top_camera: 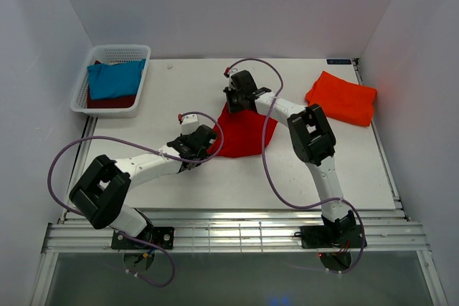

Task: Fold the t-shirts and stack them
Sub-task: Flatten the tshirt out

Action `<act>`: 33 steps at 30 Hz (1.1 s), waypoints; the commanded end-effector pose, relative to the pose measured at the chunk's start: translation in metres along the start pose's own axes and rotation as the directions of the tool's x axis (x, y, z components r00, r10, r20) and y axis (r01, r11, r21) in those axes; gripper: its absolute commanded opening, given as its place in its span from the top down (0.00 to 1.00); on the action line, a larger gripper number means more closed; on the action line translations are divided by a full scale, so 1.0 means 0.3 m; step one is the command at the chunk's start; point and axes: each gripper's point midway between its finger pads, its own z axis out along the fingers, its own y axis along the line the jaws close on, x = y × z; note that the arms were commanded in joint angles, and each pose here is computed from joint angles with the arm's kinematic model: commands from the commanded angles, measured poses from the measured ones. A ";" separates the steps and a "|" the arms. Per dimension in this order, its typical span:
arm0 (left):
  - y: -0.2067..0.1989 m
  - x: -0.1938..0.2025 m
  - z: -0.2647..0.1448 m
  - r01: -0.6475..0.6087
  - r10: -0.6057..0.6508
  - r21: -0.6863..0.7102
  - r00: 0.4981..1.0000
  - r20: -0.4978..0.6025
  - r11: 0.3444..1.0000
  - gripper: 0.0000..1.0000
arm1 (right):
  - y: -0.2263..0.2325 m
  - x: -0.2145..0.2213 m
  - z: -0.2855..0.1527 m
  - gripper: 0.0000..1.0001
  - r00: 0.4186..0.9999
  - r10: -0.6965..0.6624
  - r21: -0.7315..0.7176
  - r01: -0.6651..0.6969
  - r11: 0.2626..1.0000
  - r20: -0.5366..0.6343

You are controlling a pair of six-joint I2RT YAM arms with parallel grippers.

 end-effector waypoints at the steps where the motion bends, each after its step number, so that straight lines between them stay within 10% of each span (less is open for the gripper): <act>1: 0.009 -0.036 -0.021 0.024 -0.024 -0.007 0.999 0.041 1.000 0.69 | 0.009 -0.071 -0.013 0.92 0.999 -0.013 -0.010 0.013 1.000 0.045; 20: -0.196 -0.888 -0.035 0.115 -0.134 0.070 0.894 0.428 0.991 0.94 | -0.228 -0.758 -0.978 0.92 0.846 -0.088 0.215 -0.032 0.976 0.526; 26: -0.241 -0.695 0.111 0.093 -0.117 0.098 0.950 0.289 0.991 0.95 | -0.202 -0.685 -1.102 0.92 0.843 -0.087 0.213 -0.033 0.977 0.531; 33: -0.196 -0.420 0.195 0.100 -0.110 0.084 0.985 0.132 0.991 0.96 | -0.183 -0.186 -0.918 0.92 0.953 0.027 0.209 -0.094 0.973 0.303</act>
